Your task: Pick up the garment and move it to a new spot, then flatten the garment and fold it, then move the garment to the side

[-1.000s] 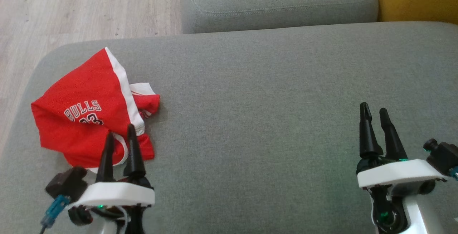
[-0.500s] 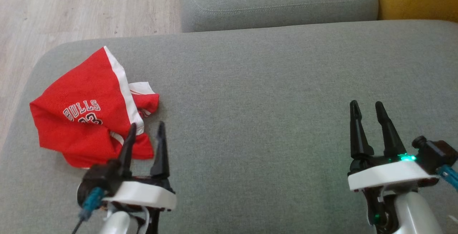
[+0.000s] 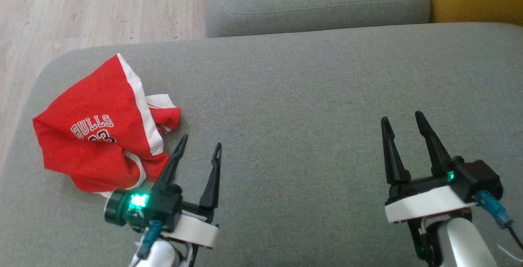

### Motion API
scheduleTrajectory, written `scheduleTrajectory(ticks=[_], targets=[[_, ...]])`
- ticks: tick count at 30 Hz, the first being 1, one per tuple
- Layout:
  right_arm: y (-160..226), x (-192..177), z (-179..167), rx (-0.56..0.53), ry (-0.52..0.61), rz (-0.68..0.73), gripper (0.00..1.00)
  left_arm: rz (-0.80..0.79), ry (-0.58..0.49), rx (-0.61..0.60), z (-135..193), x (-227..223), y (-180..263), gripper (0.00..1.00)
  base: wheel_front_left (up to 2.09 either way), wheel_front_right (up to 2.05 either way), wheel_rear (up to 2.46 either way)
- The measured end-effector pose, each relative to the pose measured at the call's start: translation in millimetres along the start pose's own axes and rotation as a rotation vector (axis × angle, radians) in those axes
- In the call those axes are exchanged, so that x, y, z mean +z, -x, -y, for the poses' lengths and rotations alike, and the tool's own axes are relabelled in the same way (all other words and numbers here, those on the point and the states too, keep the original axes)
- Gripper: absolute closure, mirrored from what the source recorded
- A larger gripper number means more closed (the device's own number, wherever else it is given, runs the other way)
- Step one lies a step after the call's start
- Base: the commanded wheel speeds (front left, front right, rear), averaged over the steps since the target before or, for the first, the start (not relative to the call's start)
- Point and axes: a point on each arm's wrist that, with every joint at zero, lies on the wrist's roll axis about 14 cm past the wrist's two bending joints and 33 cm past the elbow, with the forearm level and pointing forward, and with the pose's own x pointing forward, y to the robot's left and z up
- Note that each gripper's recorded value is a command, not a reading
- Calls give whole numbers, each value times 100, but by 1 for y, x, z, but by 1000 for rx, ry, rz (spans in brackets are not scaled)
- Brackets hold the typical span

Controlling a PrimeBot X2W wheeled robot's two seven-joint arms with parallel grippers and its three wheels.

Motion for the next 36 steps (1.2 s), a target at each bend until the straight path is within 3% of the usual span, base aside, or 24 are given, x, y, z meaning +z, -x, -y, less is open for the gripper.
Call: scheduleTrajectory(ticks=[6,11,19,36], targets=[[-1,7,-5,25,93,27,0,33,-95,-30,9,4,0,0,0,0,0],[-1,11,-7,30,103,50,0,74,-30,16,3,17,-3,0,0,0,0],[3,2,1,-6,-16,43,0,102,42,60,-10,22,1,0,0,0,0],[15,-41,1,-35,-140,-75,0,35,34,23,-5,-7,6,0,0,0,0]])
